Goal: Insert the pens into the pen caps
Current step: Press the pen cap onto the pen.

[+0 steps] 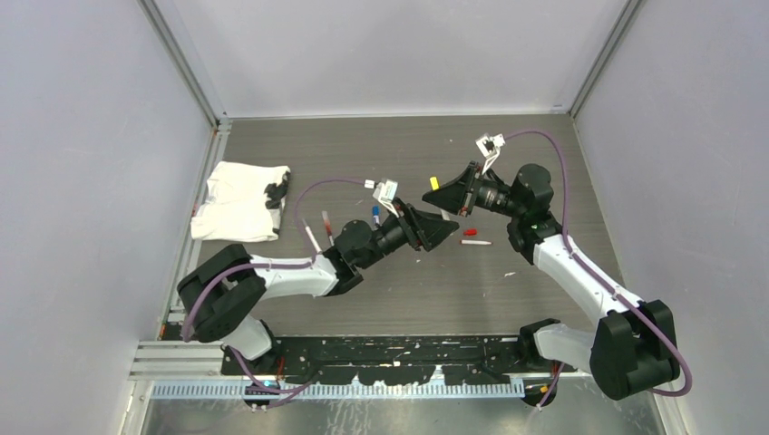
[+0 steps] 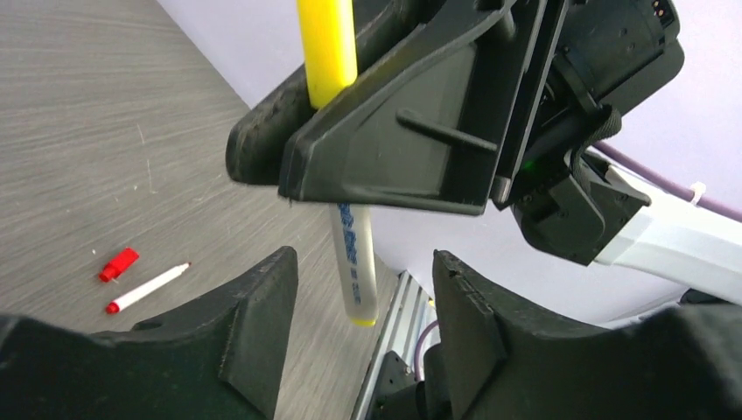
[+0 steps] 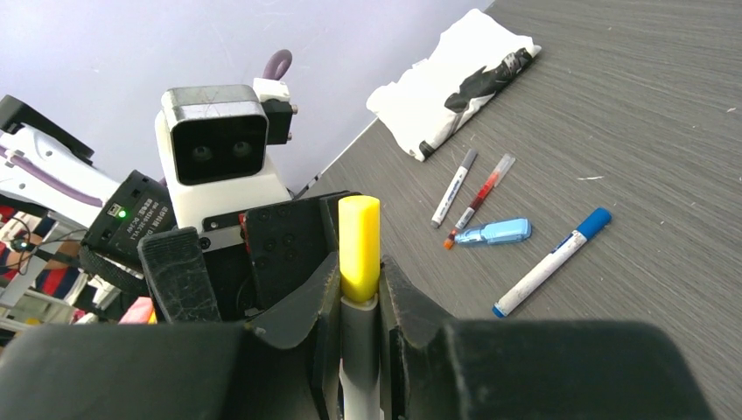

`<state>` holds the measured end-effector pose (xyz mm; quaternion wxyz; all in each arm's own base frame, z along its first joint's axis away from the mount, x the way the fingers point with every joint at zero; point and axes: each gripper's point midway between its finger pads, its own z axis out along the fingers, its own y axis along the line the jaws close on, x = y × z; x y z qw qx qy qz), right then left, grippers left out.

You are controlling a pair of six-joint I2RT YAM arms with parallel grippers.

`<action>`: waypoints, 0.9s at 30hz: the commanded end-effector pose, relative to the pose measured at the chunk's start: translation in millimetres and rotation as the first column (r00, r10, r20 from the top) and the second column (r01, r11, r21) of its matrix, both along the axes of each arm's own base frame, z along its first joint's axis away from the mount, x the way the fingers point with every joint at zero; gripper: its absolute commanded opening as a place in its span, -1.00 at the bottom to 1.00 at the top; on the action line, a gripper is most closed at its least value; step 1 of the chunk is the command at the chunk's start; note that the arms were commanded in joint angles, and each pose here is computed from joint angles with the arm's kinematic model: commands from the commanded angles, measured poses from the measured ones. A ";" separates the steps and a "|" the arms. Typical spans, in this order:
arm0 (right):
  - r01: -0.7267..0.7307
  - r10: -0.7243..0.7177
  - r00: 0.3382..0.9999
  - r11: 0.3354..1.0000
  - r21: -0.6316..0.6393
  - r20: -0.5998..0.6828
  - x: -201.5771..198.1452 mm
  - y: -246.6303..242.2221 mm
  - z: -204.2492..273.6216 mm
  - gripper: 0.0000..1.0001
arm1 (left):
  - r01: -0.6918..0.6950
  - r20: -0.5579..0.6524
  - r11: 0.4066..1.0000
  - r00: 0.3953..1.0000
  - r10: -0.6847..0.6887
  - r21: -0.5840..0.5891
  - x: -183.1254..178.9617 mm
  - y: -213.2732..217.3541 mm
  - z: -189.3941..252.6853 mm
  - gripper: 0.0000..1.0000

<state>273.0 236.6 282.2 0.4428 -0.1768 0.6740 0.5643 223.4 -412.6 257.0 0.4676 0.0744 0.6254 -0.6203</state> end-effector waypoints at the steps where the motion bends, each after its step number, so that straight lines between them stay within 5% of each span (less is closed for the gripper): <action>1: 0.002 -0.004 0.997 0.999 0.034 0.083 -4.4 -2.2 20.4 -0.99 | -0.042 0.039 0.997 0.998 0.044 -0.058 10.7 -3.7 26.0 0.15; 6: -0.004 0.001 0.995 0.999 0.032 0.097 -5.7 -2.3 20.5 -0.99 | -0.027 0.050 0.998 0.998 0.029 -0.053 11.9 -10.1 29.7 -0.31; 10: -0.015 0.011 0.994 0.999 0.031 0.108 -7.4 -2.2 21.4 -0.99 | 0.009 0.063 0.999 0.998 -0.007 -0.035 7.1 -12.9 26.6 -0.97; 15: -0.068 0.065 0.988 0.998 0.013 0.141 -16.2 -0.5 22.1 -0.90 | -0.008 0.097 1.000 0.995 0.007 0.013 7.8 -1.7 15.7 -0.99; 22: -0.172 0.175 0.965 0.984 -0.036 0.197 -33.5 -0.6 22.5 -0.11 | -0.038 0.216 0.994 0.976 0.014 0.107 7.1 19.2 8.4 -0.99; 27: -0.218 0.231 0.947 0.973 -0.082 0.222 -41.0 -2.9 21.7 0.17 | -0.039 0.283 0.983 0.959 -0.014 0.178 0.9 26.4 -1.4 -0.99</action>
